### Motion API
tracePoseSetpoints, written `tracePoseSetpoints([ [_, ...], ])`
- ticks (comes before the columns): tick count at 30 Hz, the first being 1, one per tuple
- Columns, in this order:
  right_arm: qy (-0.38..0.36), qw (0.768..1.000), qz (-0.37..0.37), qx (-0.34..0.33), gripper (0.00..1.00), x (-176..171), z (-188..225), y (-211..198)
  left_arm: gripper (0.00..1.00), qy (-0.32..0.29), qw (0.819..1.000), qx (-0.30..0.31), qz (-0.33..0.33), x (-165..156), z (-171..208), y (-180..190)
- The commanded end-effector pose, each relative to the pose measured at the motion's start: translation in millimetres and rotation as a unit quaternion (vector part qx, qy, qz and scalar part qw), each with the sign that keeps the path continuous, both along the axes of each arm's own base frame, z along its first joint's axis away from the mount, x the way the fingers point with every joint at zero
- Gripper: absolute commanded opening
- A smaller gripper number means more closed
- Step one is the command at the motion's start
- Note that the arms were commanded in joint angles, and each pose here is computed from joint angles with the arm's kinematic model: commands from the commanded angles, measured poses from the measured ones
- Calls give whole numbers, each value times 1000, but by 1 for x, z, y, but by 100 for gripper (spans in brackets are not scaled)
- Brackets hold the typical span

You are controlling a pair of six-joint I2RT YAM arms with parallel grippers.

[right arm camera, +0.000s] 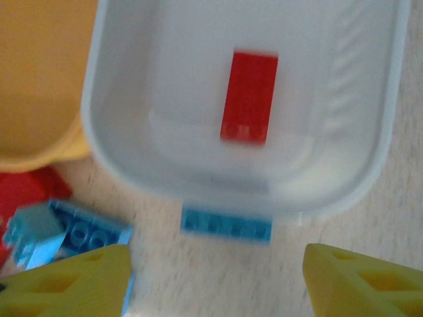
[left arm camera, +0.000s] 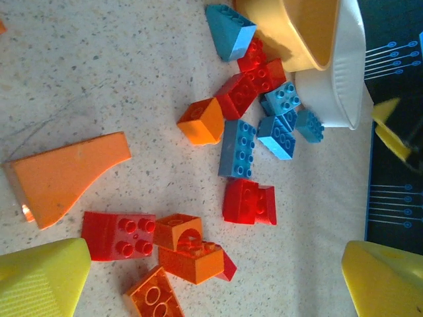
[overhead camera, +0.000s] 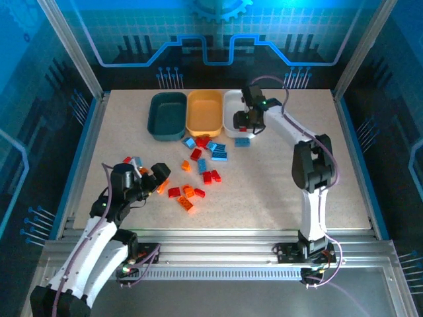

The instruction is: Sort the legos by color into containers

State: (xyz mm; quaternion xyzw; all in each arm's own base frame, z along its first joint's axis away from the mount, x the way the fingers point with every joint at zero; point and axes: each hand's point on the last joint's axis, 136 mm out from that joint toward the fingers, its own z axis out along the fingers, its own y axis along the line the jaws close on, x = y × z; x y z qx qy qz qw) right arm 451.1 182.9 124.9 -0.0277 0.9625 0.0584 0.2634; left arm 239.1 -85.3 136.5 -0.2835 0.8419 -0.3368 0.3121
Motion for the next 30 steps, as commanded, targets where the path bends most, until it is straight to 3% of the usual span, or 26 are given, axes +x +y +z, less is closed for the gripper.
tracePoseSetpoints([
  [1,-21,999,-32,8,78,-21,-3,3,99,10,1000,7,6,-8,-9,5],
  [6,15,998,-51,29,88,-38,-41,5,99,10,999,-35,10,-12,-22,-1],
  [13,17,996,-89,-9,95,-19,-73,3,99,17,999,-51,-6,-20,-20,-8],
  [19,17,994,-100,-44,93,-3,-85,4,99,-1,999,-44,-6,-27,-12,-5],
  [30,26,992,-108,-67,78,8,-102,3,99,-29,999,-40,0,-28,-3,-1],
])
